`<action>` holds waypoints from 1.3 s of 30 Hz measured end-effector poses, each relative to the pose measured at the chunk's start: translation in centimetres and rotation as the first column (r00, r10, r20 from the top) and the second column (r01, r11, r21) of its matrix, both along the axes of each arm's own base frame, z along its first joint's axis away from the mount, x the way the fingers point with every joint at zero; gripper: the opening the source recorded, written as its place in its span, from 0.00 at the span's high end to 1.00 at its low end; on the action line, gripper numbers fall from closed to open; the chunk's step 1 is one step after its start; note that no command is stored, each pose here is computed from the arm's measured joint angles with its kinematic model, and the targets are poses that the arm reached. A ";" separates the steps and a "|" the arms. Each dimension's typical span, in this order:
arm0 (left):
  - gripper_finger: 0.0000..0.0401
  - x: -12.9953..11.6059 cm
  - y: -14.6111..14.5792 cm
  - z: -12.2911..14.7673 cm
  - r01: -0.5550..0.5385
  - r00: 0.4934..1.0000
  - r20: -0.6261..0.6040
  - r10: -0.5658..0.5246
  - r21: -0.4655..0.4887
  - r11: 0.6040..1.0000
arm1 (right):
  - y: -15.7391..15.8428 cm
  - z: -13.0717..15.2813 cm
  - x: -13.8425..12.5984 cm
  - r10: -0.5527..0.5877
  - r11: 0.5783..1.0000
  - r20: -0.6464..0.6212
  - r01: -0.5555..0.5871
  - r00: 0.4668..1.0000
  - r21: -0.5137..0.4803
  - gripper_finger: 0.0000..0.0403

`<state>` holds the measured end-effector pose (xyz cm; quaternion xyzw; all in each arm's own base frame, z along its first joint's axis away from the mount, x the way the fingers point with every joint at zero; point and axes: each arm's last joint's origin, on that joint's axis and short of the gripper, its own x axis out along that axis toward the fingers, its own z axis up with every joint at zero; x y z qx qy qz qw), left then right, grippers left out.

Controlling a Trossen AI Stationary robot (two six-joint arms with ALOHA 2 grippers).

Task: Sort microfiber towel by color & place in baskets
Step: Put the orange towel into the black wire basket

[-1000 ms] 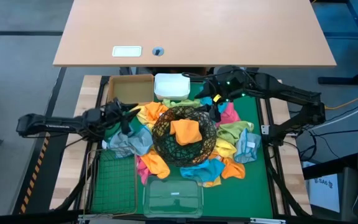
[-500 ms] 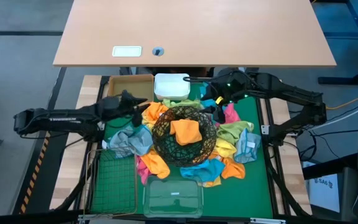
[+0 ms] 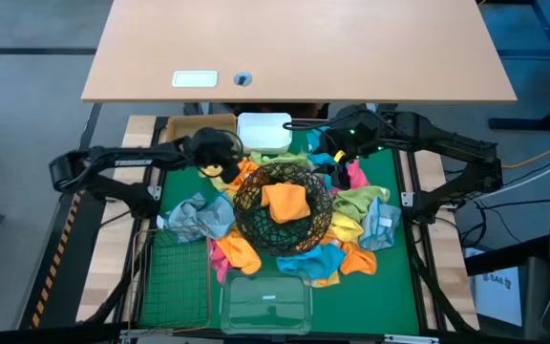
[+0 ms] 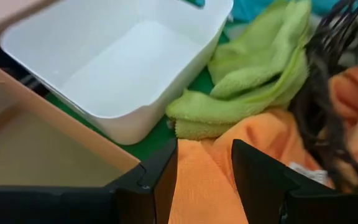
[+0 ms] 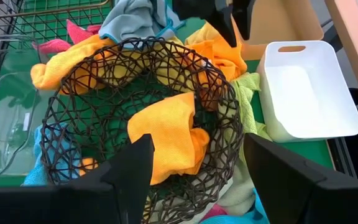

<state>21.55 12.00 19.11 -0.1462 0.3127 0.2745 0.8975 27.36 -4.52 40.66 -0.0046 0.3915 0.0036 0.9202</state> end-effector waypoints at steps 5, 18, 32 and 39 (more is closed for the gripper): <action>0.64 0.4 0.8 -1.0 0.011 0.998 -0.056 -0.011 -0.001 1.000 | 0.0 0.0 0.0 0.000 1.000 -0.001 0.000 1.000 0.001 0.38; 0.71 0.4 0.7 -2.0 0.062 0.991 -0.117 -0.066 -0.037 0.997 | 0.0 0.0 0.0 0.001 1.000 -0.002 -0.001 1.000 0.002 0.38; 0.99 0.1 0.5 1.0 0.066 0.997 -0.049 -0.066 0.006 0.998 | 0.4 1.0 -1.1 0.061 0.997 0.050 -0.063 0.997 0.035 0.38; 1.00 0.9 0.5 7.9 0.077 0.983 0.153 -0.097 0.131 0.988 | 0.9 1.8 -3.9 0.081 0.997 0.103 -0.081 0.991 -0.011 0.38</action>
